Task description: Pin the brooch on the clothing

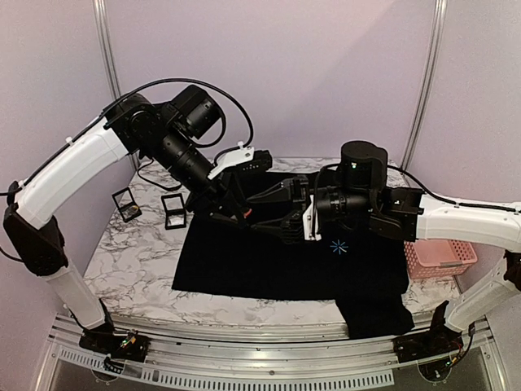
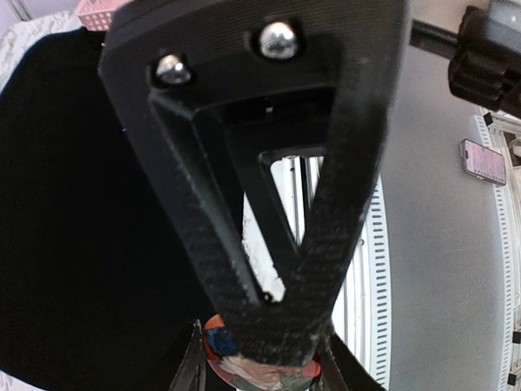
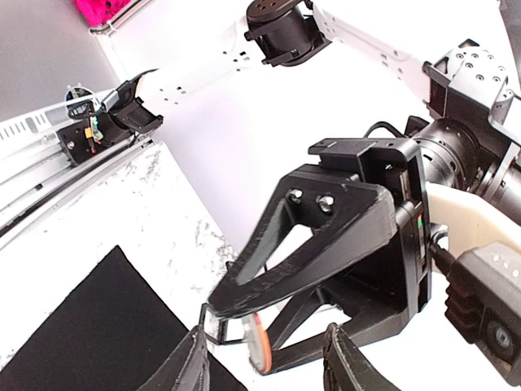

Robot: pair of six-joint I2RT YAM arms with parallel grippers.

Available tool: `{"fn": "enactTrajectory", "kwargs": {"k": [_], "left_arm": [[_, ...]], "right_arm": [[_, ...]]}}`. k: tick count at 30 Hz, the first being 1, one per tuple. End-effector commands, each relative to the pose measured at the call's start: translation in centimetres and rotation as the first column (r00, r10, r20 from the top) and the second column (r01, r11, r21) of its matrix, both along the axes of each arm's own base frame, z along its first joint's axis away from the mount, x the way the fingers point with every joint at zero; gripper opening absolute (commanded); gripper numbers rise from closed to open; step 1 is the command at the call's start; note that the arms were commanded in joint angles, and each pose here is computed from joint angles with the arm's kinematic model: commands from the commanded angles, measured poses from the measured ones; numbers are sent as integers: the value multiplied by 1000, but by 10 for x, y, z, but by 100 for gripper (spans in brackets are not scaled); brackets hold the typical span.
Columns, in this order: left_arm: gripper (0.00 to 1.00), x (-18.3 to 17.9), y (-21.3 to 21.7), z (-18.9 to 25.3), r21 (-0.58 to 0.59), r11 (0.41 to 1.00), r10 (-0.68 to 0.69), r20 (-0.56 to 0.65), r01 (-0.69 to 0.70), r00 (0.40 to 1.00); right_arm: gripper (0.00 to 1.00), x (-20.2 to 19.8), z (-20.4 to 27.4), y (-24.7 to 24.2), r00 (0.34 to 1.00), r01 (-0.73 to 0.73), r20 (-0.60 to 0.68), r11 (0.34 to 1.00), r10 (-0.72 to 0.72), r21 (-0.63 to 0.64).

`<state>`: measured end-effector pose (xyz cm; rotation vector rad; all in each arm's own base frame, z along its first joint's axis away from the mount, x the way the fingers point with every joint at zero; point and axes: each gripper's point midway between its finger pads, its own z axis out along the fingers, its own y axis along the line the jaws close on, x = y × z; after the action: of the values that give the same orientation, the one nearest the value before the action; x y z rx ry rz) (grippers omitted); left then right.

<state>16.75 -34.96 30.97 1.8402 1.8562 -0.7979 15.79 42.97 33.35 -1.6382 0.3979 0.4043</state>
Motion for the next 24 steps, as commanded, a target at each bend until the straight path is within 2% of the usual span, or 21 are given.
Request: {"fn": "enactTrajectory", "kwargs": {"k": [1,4,10,14,15,16,18,19,22,24], "left_arm": [[23,-18,4,-7,48,998,-44,-53,46,998],[22,-20,2,-8,47,997,-55,-61,58,997],[22,-22,1,-9,48,996,-67,-70,70,995],[22,-23,1,-10,50,996,-69,-73,73,995],[24,-23,1,-10,52,996,-69,-73,73,995],[37,-22,2,-10,53,996,-68,-69,72,995],[80,-18,4,-3,48,997,-53,-40,55,998],[97,-15,6,2,43,998,-41,-15,41,999],[100,5,21,22,31,999,19,96,-22,995],[100,20,38,36,16,998,62,189,-66,980]], "right_arm": [[42,5,0,8,1000,2,26,1000,-2,-10],[34,9,-8,11,1000,11,29,999,-10,-37],[0,11,-13,12,1000,15,23,998,-14,-64],[0,11,-10,12,1000,19,-3,998,-19,-60],[0,11,-6,12,1000,19,-11,999,-20,-51],[0,11,-2,11,999,24,-38,999,-26,-42],[0,14,6,11,994,54,-97,998,-57,-31],[0,18,6,10,984,81,-153,996,-86,-35],[0,35,6,4,942,185,-276,981,-193,-55],[0,49,6,-7,865,244,-434,967,-250,-71]]}}
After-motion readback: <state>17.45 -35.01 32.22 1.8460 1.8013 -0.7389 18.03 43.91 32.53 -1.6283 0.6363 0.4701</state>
